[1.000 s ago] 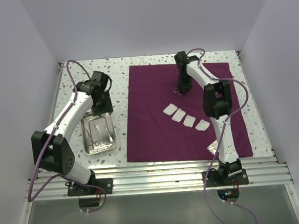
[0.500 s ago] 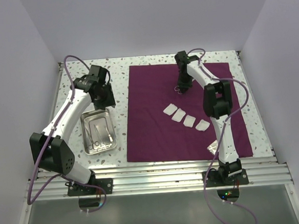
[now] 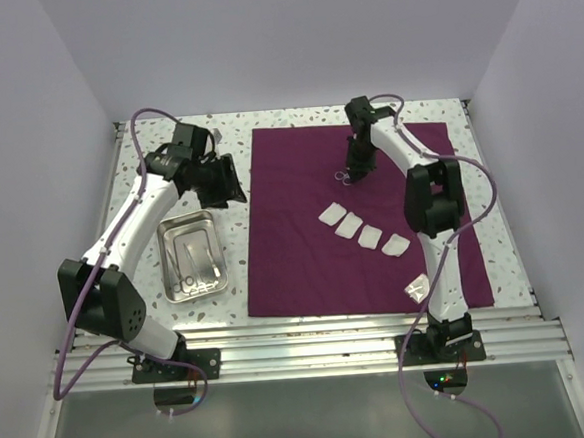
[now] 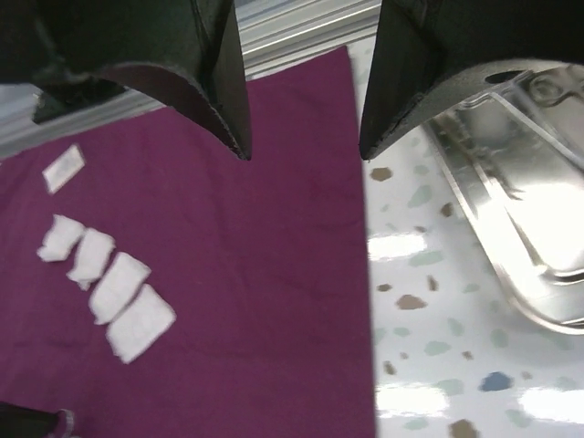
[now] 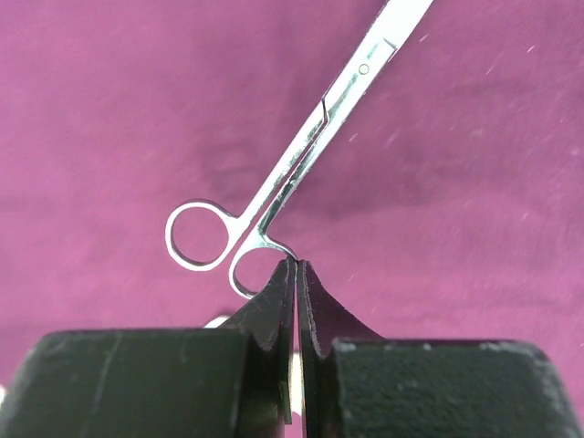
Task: Prepare the surgical pack
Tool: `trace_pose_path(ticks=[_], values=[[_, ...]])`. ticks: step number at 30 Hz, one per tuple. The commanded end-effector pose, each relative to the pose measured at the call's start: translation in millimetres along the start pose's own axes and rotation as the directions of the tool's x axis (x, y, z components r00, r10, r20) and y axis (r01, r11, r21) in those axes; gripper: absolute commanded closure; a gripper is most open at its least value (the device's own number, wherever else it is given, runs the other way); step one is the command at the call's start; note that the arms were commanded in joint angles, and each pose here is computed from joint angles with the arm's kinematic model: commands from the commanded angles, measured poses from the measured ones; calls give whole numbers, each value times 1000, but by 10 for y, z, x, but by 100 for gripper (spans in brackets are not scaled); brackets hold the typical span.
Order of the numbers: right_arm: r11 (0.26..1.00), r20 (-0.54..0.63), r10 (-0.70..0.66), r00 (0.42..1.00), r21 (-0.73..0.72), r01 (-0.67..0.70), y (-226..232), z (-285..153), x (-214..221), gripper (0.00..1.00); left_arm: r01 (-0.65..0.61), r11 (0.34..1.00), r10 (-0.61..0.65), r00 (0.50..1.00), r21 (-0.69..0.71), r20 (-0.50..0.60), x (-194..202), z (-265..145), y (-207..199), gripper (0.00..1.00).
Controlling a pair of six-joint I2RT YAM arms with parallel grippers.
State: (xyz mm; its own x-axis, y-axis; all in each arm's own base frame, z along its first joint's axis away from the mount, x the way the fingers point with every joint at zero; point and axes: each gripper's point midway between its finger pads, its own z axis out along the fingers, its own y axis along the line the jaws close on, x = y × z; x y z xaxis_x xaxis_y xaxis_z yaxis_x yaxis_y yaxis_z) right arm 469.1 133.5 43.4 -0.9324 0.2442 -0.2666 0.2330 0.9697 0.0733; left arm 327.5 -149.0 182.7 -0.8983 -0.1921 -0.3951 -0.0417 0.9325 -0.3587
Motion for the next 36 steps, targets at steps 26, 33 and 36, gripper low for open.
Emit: trace_pose_path(ticks=[26, 33, 36], values=[[939, -24, -80, 996, -336, 68, 390, -598, 394, 100, 171, 779, -34, 972, 603, -231, -76, 1241, -1800, 34], [934, -30, -81, 996, -351, 66, 411, -598, 416, 100, 253, 778, -94, 952, 576, -290, -120, 1653, -1886, 36], [932, -33, -78, 996, -358, 61, 428, -599, 414, 100, 257, 787, -102, 951, 560, -293, -116, 1734, -1931, 36]])
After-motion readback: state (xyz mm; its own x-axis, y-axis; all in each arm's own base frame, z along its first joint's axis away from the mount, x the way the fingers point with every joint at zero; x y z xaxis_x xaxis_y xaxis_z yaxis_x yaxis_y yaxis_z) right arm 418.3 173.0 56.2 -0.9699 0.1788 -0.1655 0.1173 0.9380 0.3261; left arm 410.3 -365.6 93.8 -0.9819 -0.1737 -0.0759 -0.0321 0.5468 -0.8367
